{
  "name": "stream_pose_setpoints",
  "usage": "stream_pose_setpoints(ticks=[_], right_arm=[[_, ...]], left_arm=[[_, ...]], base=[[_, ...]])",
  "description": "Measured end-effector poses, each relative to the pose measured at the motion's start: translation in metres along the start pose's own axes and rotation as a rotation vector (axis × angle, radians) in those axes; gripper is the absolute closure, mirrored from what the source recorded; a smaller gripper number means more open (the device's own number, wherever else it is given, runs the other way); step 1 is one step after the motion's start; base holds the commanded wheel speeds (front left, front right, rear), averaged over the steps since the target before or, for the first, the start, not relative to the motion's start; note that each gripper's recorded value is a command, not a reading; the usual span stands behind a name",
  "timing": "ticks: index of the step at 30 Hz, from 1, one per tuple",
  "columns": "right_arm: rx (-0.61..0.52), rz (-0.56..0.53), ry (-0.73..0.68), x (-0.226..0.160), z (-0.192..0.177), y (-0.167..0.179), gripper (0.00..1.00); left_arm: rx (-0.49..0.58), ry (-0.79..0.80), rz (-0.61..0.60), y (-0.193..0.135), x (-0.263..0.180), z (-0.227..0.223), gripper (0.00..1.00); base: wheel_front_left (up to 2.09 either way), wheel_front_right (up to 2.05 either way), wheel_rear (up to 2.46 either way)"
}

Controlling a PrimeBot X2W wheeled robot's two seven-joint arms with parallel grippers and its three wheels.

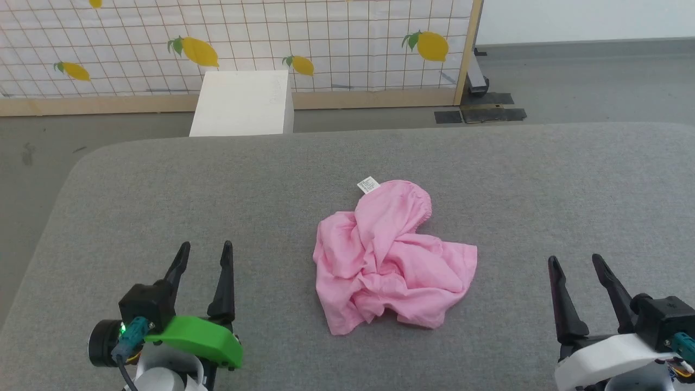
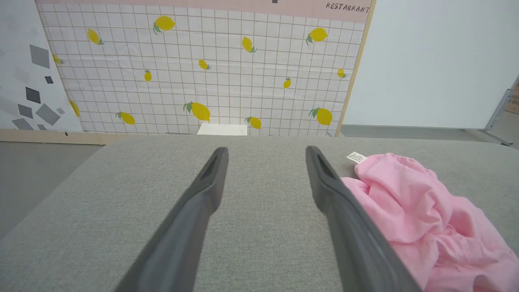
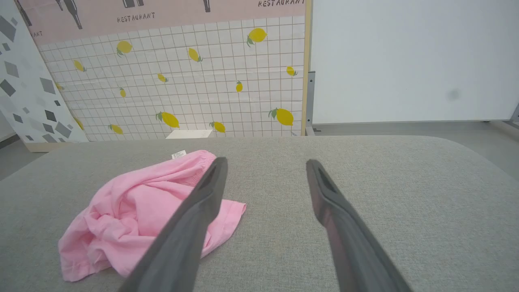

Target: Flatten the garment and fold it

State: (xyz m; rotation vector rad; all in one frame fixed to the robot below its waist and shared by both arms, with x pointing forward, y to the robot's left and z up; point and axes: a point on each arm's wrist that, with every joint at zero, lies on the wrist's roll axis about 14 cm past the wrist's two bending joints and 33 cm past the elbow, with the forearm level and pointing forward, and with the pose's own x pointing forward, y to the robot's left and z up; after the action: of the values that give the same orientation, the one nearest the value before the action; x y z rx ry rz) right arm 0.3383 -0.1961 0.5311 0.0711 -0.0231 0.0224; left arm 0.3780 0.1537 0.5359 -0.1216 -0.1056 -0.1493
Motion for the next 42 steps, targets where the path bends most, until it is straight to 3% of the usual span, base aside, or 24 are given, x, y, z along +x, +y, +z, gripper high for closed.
stream_pose_setpoints(ticks=[11,17,24,31,38,39,41,42], right_arm=[[0.005,-0.010,0.100,0.013,-0.022,-0.003,0.00],[0.032,-0.006,0.365,0.050,-0.068,-0.003,0.00],[0.014,0.114,0.672,0.078,-0.109,0.022,0.00],[-0.022,0.255,0.909,0.086,-0.143,0.052,0.00],[-0.024,0.328,1.099,0.081,-0.171,0.067,0.00],[-0.023,0.334,1.118,0.080,-0.172,0.068,0.13],[-0.021,0.345,1.137,0.080,-0.172,0.069,0.86],[-0.019,0.348,1.137,0.080,-0.172,0.070,1.00]], left_arm=[[-0.002,-0.016,0.023,0.007,0.006,0.004,0.00],[-0.016,-0.025,0.048,0.011,0.008,0.004,0.00],[-0.021,-0.036,0.101,0.026,0.011,0.003,0.00],[-0.037,-0.025,0.147,0.040,0.011,-0.004,0.00],[-0.043,0.009,0.192,0.052,0.007,-0.018,0.00],[-0.040,0.010,0.194,0.053,0.006,-0.019,0.00],[-0.038,0.010,0.197,0.054,0.005,-0.019,0.00],[-0.036,0.010,0.200,0.055,0.005,-0.019,0.00]], base=[[0.00,0.00,0.00],[0.00,0.00,0.00],[0.00,0.00,0.00],[0.00,0.00,0.00],[0.00,0.00,0.00],[0.00,0.00,0.00],[0.00,0.00,0.00],[0.00,0.00,0.00]])
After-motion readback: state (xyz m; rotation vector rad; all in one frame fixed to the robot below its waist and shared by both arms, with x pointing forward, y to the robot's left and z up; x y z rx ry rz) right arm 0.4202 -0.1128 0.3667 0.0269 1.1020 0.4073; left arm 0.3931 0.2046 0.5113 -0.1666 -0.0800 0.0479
